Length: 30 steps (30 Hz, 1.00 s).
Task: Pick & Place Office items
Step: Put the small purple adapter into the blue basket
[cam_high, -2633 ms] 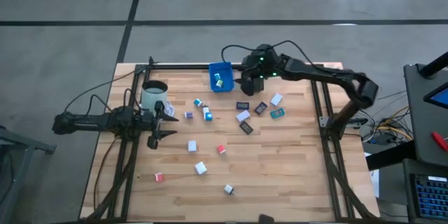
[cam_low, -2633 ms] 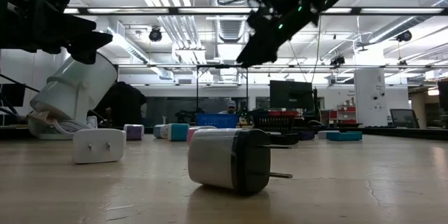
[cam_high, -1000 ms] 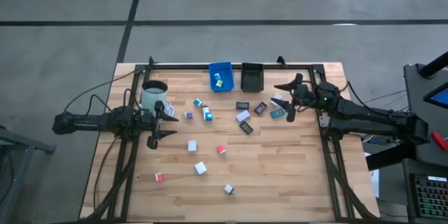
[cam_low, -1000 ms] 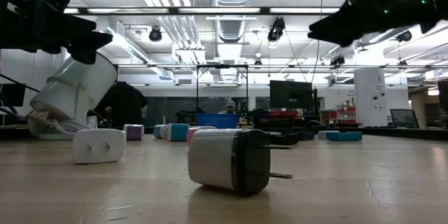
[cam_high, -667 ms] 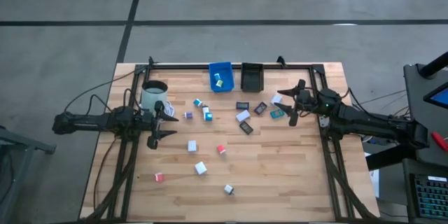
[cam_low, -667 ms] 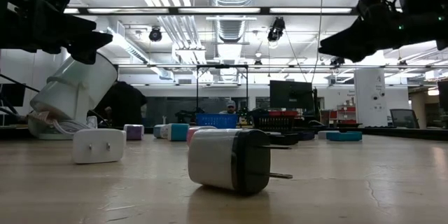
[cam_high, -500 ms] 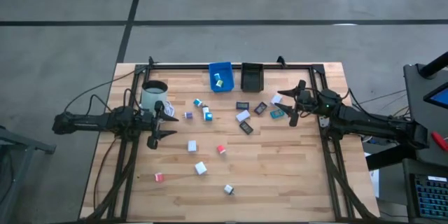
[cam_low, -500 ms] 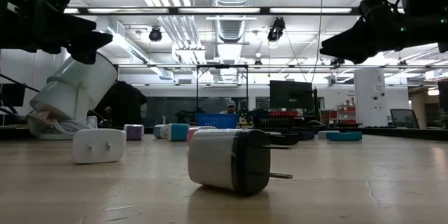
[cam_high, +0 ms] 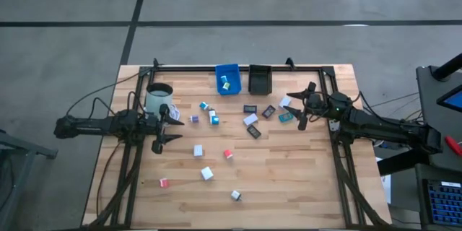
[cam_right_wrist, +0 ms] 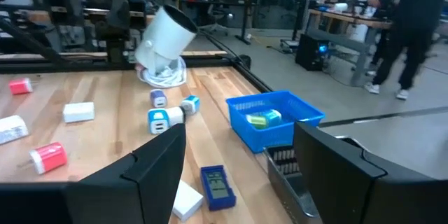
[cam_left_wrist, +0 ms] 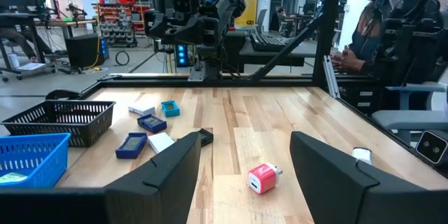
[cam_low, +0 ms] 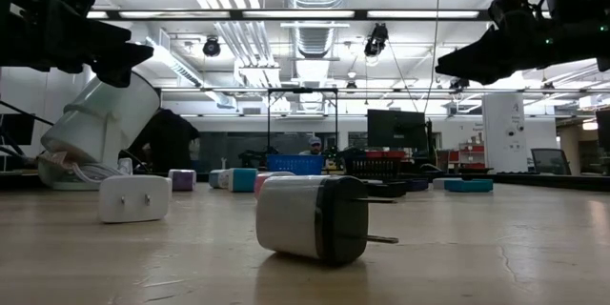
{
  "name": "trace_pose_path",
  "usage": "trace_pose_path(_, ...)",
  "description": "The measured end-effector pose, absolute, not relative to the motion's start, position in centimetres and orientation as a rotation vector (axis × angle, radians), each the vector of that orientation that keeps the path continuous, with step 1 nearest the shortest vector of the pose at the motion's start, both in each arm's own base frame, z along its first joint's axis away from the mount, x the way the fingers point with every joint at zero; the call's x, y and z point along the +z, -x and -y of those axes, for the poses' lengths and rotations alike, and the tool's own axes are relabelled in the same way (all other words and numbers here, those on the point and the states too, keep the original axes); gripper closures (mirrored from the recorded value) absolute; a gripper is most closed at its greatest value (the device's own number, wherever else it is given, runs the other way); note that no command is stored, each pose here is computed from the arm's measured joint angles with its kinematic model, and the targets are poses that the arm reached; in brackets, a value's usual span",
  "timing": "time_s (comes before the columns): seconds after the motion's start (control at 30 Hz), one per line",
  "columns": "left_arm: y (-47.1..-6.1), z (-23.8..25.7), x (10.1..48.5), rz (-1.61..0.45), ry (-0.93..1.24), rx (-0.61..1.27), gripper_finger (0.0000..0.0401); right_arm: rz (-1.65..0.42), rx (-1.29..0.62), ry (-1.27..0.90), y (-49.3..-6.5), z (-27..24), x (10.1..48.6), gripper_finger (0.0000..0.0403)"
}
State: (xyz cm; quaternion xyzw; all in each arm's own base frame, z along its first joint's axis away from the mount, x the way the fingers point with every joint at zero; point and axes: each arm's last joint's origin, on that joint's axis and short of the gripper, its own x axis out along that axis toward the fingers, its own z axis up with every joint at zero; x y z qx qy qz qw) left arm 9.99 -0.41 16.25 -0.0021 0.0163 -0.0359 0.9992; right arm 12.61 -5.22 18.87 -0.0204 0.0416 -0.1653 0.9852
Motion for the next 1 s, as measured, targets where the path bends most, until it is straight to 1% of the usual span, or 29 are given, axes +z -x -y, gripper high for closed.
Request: trace_pose_path(1.0, -10.0, 0.39, 16.24, -0.033, 0.004, -0.065, 0.0174, -0.086, -0.352, 0.046, -12.59, 5.27, 18.85, 0.0147)
